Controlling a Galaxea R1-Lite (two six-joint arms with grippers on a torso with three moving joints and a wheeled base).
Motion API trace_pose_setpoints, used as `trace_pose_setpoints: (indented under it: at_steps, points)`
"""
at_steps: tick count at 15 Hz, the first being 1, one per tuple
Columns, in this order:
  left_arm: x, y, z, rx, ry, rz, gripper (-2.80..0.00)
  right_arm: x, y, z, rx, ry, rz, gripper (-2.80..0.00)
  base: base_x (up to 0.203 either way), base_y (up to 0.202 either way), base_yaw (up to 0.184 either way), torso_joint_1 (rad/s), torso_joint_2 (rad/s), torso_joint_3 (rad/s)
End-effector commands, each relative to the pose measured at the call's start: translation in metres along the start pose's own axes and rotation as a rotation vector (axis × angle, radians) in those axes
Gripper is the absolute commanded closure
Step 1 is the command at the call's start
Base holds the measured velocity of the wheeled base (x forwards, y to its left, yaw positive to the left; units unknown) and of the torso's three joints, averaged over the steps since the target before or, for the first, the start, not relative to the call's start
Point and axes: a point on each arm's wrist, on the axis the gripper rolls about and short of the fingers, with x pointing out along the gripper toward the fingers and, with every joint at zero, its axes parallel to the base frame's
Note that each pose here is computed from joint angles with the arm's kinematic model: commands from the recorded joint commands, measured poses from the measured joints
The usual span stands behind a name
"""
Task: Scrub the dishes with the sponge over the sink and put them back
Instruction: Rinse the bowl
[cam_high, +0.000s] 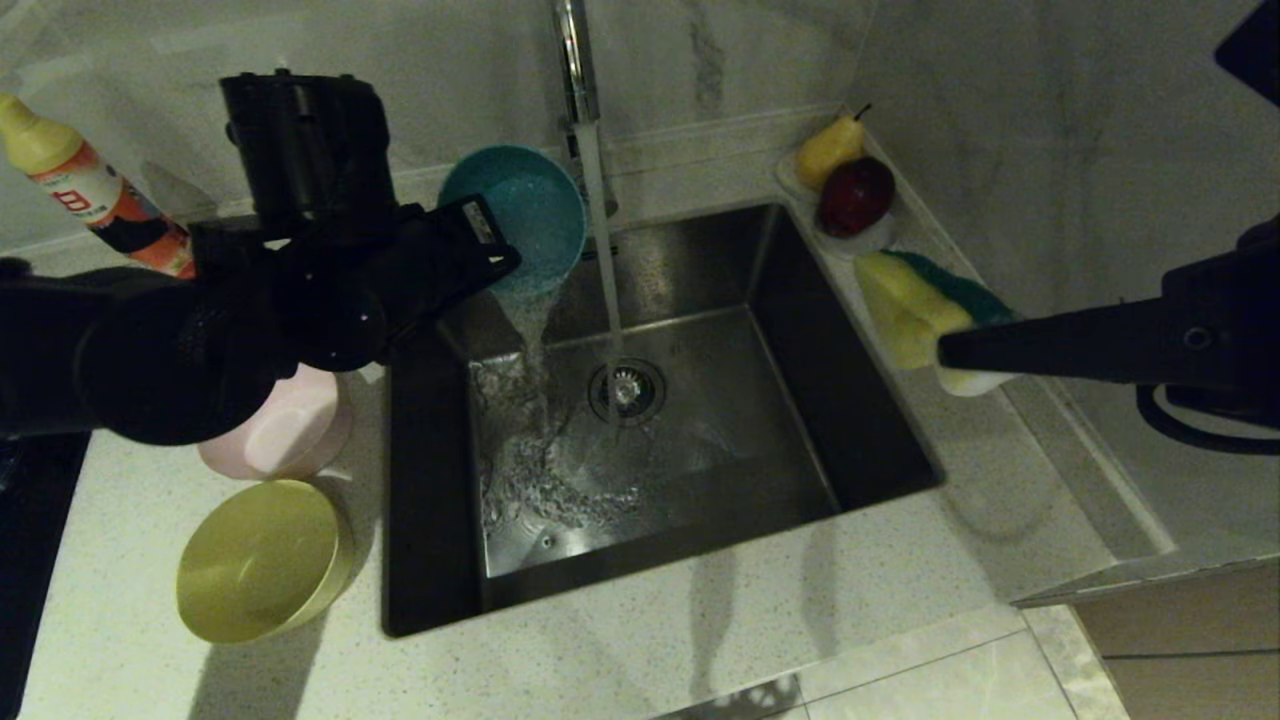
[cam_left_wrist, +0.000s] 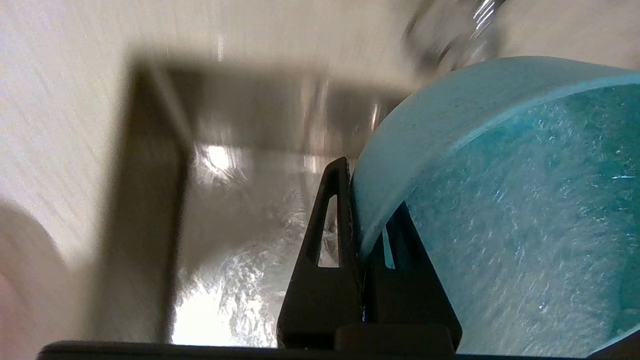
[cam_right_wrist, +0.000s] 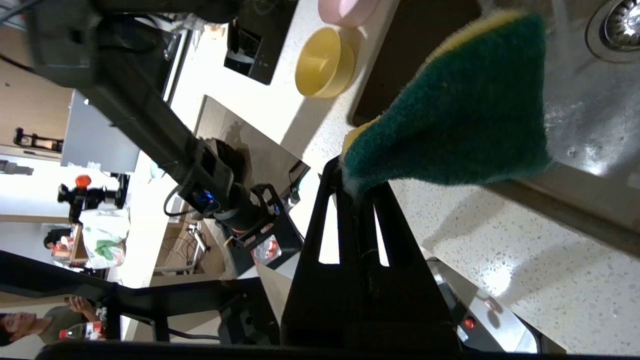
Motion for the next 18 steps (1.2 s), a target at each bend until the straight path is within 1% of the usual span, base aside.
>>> trace_pose_setpoints:
  at_steps: [1,2,3,4,6,9,11,12,16,18]
  points:
    - [-0.027,0.010,0.018,0.038,-0.198,-0.049,0.00,0.003,-0.002,-0.001,0.007,0.012,0.001,0.00,0.000,0.000,0.000,0.000,0.00,0.000]
    - [-0.034,0.013,0.021,0.077,-0.276,-0.061,0.00,0.004,-0.003,-0.001,0.009,0.015,-0.001,0.00,0.000,0.000,0.000,0.000,0.00,0.000]
    - [-0.040,0.016,0.023,0.103,-0.343,-0.076,0.00,0.007,-0.004,-0.002,0.013,0.022,-0.002,0.00,0.000,0.000,0.000,0.000,0.00,0.000]
    - [-0.043,0.018,0.020,0.116,-0.376,-0.097,0.00,0.009,-0.005,-0.002,0.016,0.027,-0.004,0.00,0.000,0.000,0.000,0.000,0.00,0.000]
    - [-0.047,0.022,0.013,0.130,-0.394,-0.145,0.00,0.009,-0.006,-0.002,0.016,0.028,-0.004,0.00,0.000,0.000,0.000,0.000,0.00,0.000]
    - [-0.059,0.027,0.011,0.109,-0.480,-0.222,0.00,0.008,-0.005,-0.002,0.014,0.025,-0.005,0.00,0.000,0.000,0.000,0.000,0.00,0.000]
    - [-0.069,0.033,0.008,0.131,-0.528,-0.271,0.00,0.008,-0.005,-0.002,0.014,0.025,-0.005,0.00,0.000,0.000,0.000,0.000,0.00,0.000]
    - [-0.075,0.036,0.010,0.128,-0.560,-0.290,0.00,0.009,-0.005,-0.002,0.018,0.027,0.001,0.00,0.000,0.000,0.000,0.000,0.00,0.000]
    - [-0.086,0.041,0.013,0.122,-0.596,-0.315,0.00,0.009,-0.005,-0.001,0.017,0.027,0.011,0.00,0.000,0.000,0.000,0.000,0.00,0.000]
    - [-0.088,0.042,0.012,0.123,-0.586,-0.317,0.00,0.009,-0.005,-0.001,0.018,0.028,0.013,0.00,0.000,0.000,0.000,0.000,0.00,0.000]
